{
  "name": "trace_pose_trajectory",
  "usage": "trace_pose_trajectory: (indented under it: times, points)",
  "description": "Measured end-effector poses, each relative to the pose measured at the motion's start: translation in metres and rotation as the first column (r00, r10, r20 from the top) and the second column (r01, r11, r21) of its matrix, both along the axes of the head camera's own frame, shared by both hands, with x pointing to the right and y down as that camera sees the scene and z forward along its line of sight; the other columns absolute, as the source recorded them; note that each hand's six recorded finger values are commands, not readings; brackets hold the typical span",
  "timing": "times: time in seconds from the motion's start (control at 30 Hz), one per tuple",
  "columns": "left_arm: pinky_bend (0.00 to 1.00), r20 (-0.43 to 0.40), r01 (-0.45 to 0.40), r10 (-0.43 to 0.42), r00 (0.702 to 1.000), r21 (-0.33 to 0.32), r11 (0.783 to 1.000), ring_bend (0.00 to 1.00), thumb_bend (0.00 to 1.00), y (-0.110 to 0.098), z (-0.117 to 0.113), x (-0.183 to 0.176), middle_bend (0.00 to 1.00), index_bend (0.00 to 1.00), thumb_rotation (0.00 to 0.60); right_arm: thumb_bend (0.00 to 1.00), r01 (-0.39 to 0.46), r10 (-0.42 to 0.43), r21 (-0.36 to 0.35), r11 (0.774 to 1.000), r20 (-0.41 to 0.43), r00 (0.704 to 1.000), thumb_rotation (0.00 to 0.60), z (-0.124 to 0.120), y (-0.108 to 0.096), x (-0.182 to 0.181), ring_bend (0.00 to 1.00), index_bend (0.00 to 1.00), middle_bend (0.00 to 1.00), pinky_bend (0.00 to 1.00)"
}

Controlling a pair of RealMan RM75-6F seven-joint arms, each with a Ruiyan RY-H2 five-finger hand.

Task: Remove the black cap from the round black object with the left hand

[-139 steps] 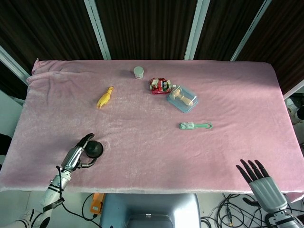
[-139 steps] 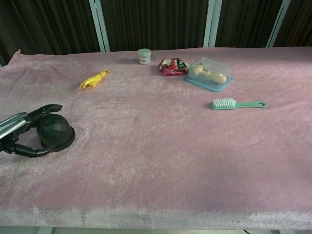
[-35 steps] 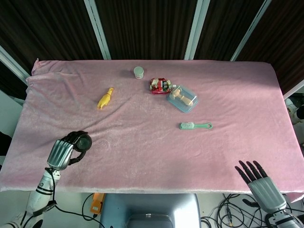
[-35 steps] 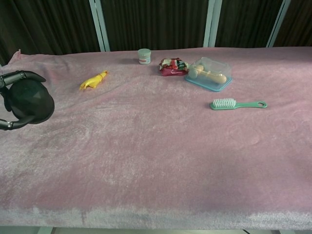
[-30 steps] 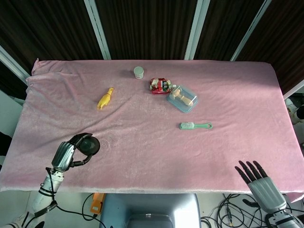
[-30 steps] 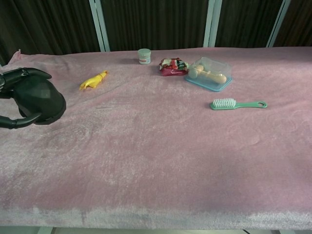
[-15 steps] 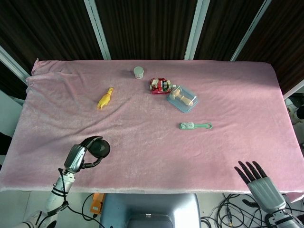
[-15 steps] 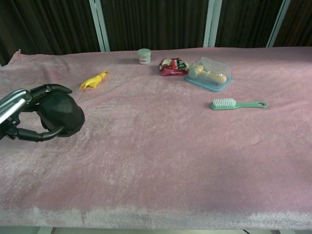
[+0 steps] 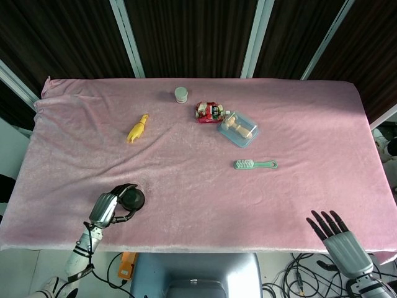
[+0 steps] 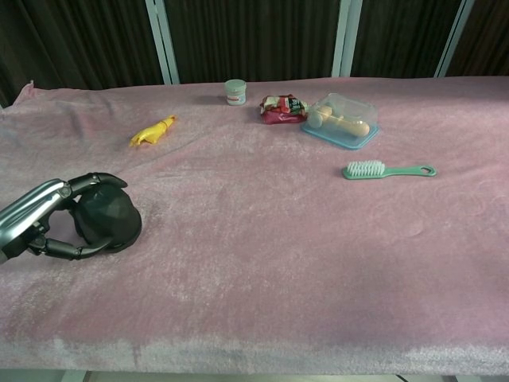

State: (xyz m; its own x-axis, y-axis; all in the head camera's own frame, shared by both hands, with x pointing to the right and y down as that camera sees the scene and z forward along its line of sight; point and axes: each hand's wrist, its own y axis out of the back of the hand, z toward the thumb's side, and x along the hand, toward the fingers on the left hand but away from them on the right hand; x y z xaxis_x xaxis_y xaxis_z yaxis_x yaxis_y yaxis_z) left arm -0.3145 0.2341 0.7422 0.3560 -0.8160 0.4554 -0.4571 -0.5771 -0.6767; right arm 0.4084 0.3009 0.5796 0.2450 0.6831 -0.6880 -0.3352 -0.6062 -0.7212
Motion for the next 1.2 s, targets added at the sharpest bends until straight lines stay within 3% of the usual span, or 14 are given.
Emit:
trace_pose_trajectory:
  times: [0.2, 0.3, 0.53, 0.83, 1.03, 1.2]
  points:
    - [0.22, 0.017, -0.020, 0.021, 1.000, -0.052, 0.998, 0.05, 0.35, 0.006, 0.006, -0.002, 0.08, 0.23, 0.600, 0.05, 0.000, 0.000, 0.001, 1.000, 0.001, 1.000, 0.600, 0.000, 0.000, 0.000, 0.00, 0.00, 0.00, 0.07]
    - [0.19, 0.023, -0.029, 0.031, 0.999, -0.058, 0.998, 0.00, 0.35, 0.006, 0.006, -0.004, 0.01, 0.20, 0.600, 0.05, -0.002, 0.002, 0.007, 1.000, 0.003, 1.000, 0.600, -0.001, 0.000, 0.000, 0.00, 0.00, 0.00, 0.07]
    - [0.17, 0.062, -0.064, 0.067, 0.996, -0.037, 0.997, 0.00, 0.35, 0.006, -0.001, -0.007, 0.00, 0.15, 0.600, 0.05, -0.008, 0.007, 0.016, 1.000, 0.005, 1.000, 0.600, -0.001, -0.001, 0.000, 0.00, 0.00, 0.00, 0.08]
    - [0.17, 0.056, -0.073, 0.074, 0.996, -0.011, 0.997, 0.00, 0.35, 0.003, -0.018, -0.004, 0.00, 0.16, 0.600, 0.05, -0.007, 0.007, 0.015, 1.000, 0.003, 1.000, 0.600, 0.000, -0.001, 0.000, 0.00, 0.00, 0.00, 0.08]
    - [0.18, 0.094, -0.081, 0.081, 0.992, 0.000, 0.997, 0.09, 0.35, 0.001, -0.017, -0.004, 0.06, 0.20, 0.600, 0.05, -0.005, 0.005, 0.013, 1.000, 0.004, 1.000, 0.600, -0.001, -0.001, 0.000, 0.00, 0.00, 0.00, 0.08]
    - [0.25, 0.145, -0.088, 0.087, 0.986, 0.000, 0.996, 0.17, 0.35, 0.000, -0.009, -0.005, 0.11, 0.22, 0.600, 0.05, -0.006, 0.006, 0.012, 1.000, 0.006, 1.000, 0.600, -0.001, -0.001, 0.000, 0.00, 0.00, 0.00, 0.08]
